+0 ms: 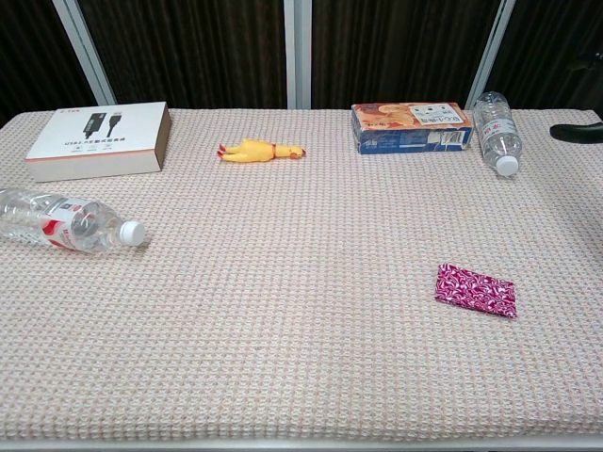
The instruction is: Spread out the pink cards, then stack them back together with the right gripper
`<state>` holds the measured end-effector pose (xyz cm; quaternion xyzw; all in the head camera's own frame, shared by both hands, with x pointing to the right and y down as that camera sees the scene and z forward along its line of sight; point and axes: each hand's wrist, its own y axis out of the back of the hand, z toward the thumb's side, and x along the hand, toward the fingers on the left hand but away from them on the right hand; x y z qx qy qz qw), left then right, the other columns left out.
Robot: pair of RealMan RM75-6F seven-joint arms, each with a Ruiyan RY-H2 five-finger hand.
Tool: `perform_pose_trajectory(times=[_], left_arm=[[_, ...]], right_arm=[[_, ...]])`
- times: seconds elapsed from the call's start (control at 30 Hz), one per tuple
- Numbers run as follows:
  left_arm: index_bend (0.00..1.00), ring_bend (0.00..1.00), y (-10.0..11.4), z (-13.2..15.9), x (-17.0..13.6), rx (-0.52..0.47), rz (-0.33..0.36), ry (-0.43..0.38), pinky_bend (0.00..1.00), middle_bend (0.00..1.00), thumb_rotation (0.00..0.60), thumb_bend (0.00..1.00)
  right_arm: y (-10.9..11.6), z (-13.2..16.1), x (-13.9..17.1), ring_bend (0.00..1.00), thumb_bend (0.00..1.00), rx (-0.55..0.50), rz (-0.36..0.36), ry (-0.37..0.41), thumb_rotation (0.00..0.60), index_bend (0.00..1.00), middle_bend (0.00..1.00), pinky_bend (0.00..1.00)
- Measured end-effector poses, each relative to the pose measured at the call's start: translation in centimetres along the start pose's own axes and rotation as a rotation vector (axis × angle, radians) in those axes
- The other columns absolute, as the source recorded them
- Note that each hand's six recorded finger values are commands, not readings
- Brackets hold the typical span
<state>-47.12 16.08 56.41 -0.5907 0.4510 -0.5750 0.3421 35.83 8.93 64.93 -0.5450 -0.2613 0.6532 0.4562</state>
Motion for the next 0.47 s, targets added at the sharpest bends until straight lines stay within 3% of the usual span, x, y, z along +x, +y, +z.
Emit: perform_pose_trajectory(times=[0.47], left_arm=[[0.23,0.16,-0.3,0.2,0.1,0.008,-0.007,-0.006,0.38,0.23,0.6,0.07]], right_arm=[[0.6,-2.2,0.7,0.0,0.09,-0.077,-0.07,-0.005,0.016,0.0,0.0,0.24]])
